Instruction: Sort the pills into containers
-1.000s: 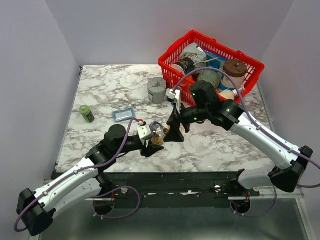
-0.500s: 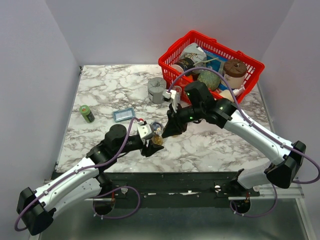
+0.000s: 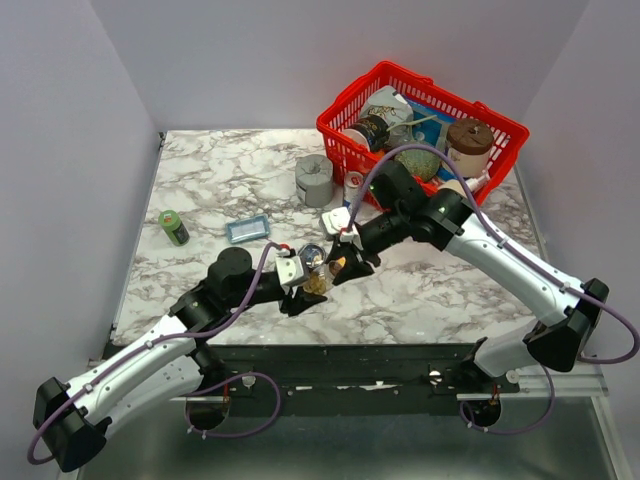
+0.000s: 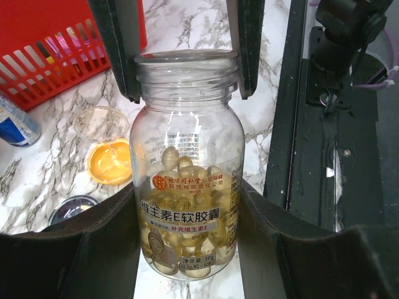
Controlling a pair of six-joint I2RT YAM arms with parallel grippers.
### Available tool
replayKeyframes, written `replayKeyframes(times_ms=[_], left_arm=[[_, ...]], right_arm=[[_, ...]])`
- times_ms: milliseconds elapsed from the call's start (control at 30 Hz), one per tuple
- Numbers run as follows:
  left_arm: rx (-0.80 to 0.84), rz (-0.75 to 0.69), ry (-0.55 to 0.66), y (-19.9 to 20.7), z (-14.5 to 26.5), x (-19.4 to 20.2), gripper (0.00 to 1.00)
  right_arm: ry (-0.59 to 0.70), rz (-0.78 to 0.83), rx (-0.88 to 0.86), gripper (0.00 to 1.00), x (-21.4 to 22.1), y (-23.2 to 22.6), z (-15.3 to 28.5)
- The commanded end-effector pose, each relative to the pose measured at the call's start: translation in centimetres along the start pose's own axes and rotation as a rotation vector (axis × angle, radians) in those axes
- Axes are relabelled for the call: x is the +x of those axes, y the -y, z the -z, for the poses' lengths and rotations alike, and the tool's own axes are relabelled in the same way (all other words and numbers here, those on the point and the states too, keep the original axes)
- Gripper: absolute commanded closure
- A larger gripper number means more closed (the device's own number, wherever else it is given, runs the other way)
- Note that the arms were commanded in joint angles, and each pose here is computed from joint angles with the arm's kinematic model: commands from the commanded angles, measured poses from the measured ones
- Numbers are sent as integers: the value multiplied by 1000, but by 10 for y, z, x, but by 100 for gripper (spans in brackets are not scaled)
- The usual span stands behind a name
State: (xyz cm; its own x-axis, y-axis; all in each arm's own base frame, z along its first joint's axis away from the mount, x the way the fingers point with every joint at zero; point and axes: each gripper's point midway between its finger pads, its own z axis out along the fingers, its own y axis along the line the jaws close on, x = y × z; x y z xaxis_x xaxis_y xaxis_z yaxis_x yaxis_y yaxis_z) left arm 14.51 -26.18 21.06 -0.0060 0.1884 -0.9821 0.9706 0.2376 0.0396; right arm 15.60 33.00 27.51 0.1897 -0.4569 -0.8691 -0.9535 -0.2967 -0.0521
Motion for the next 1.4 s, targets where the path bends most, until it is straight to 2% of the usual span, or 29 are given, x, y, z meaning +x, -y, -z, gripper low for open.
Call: replayKeyframes(times_ms=[0, 300, 400, 433, 500, 600, 633, 667, 733, 767, 833, 933, 967, 1067, 1167, 1367], left_arm=[[88, -47, -20, 16, 4, 6, 100], [114, -54, 13, 20, 2, -1, 100], [114, -30, 34, 20, 0, -5, 100], [112, -33, 56, 19, -1, -10, 100], [104, -8, 92, 19, -2, -18, 100], [97, 20, 133, 19, -2, -25, 100], [90, 19, 137, 17, -2, -26, 100], [84, 15, 142, 17, -2, -27, 100], [64, 49, 134, 14, -2, -24, 100], [58, 55, 129, 13, -2, -23, 100], [24, 68, 119, 8, -3, -21, 100], [-49, 98, 110, -4, -2, -19, 100], [-64, 106, 108, -7, -2, -19, 100], [-110, 132, 106, -15, -3, -19, 100], [-118, 132, 105, -18, -5, -21, 100], [-129, 130, 100, -22, -8, -24, 100]], right_arm=[[50, 314, -62, 89, -22, -8, 10], [24, 419, -96, 84, -17, -8, 10], [31, 381, -97, 78, -14, -7, 5], [40, 374, -100, 68, -13, -6, 3], [43, 277, -88, 66, -10, -5, -2], [32, 159, -51, 41, -10, 0, -2], [33, 136, -32, 21, -13, 2, 0], [36, 76, -19, 13, -15, 0, 2], [64, 62, 20, 1, -27, -1, 11], [79, -17, 47, 0, -31, 0, 15], [100, -63, 121, 0, -39, 7, 23], [122, -316, 325, 0, -41, 29, 36], [131, -457, 356, 0, -39, 30, 36], [120, -650, 359, 0, -27, 24, 29], [124, -725, 317, 0, -20, 19, 18], [65, -785, 374, 3, 3, 38, 6]])
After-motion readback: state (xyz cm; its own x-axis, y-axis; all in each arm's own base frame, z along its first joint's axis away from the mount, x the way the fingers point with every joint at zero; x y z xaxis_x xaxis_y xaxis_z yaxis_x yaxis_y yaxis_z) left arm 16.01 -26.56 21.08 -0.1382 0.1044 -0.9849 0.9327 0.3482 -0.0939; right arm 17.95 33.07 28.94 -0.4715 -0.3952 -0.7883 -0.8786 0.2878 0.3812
